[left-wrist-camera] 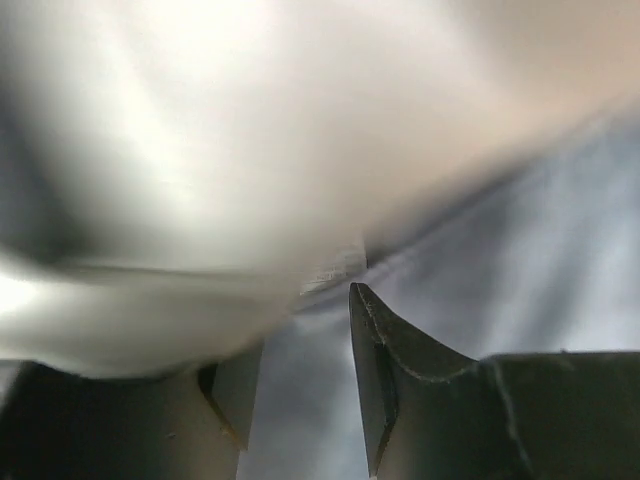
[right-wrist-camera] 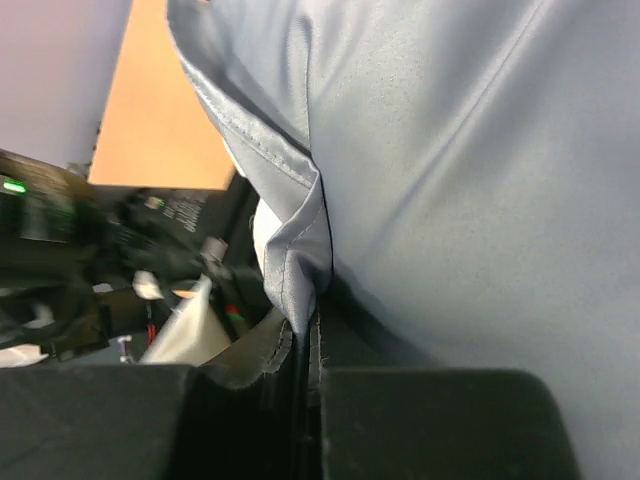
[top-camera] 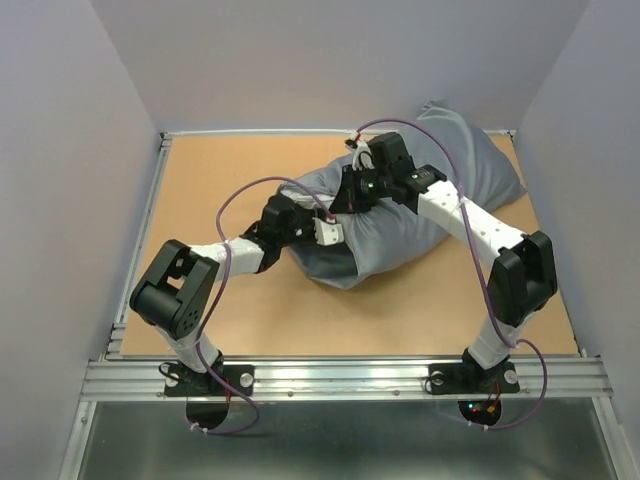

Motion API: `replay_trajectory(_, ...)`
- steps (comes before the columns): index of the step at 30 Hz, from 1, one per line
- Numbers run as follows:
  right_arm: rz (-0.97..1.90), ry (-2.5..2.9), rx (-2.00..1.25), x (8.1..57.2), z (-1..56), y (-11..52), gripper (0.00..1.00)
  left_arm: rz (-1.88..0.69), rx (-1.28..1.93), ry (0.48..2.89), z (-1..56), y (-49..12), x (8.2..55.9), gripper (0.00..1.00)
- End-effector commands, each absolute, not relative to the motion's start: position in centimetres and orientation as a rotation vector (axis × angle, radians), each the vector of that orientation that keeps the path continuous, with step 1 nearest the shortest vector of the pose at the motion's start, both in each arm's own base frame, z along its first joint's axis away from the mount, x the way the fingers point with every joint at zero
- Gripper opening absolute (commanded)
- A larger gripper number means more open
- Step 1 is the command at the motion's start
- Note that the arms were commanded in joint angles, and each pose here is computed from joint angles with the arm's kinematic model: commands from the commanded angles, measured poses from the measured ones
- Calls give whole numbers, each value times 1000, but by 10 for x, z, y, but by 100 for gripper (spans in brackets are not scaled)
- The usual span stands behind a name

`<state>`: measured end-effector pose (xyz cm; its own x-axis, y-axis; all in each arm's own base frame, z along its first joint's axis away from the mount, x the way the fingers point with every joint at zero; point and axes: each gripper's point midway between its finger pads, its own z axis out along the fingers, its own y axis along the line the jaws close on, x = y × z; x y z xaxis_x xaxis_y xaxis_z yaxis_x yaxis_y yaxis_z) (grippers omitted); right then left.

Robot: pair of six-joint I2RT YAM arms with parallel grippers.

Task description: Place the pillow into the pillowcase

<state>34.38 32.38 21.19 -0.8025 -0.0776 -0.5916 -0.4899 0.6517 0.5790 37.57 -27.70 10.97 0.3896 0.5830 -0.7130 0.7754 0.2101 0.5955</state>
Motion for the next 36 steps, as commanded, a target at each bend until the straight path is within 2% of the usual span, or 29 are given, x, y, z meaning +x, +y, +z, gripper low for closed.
replay_trajectory(1, 1211, 2081, -507, 339, 299, 342, 1, 10, 1529, 939, 152, -274, 379, 49)
replay_trajectory(3, 1209, 2083, -505, 340, 298, 339, 1, 50, 1532, 908, 156, -263, 380, 49)
replay_trajectory(8, 1231, 2070, -552, 334, 298, 338, 0, 173, 1698, 633, 154, -248, 369, 50)
replay_trajectory(13, 1286, 2075, -614, 319, 292, 339, 1, 131, 1821, 316, 143, -282, 353, 52)
replay_trajectory(17, 1318, 2077, -625, 313, 293, 339, 1, 126, 1864, 183, 127, -306, 349, 52)
replay_trajectory(23, 1360, 2061, -639, 306, 303, 340, 1, 115, 1911, 164, 104, -328, 369, 51)
replay_trajectory(27, 1354, 2062, -639, 303, 302, 337, 1, 78, 2020, 211, 82, -325, 380, 44)
replay_trajectory(31, 1294, 2101, -606, 311, 283, 330, 1, 3, 2176, 235, 72, -302, 379, 34)
replay_trajectory(36, 1246, 2182, -550, 330, 250, 323, 1, -193, 2496, 289, 37, -241, 337, 31)
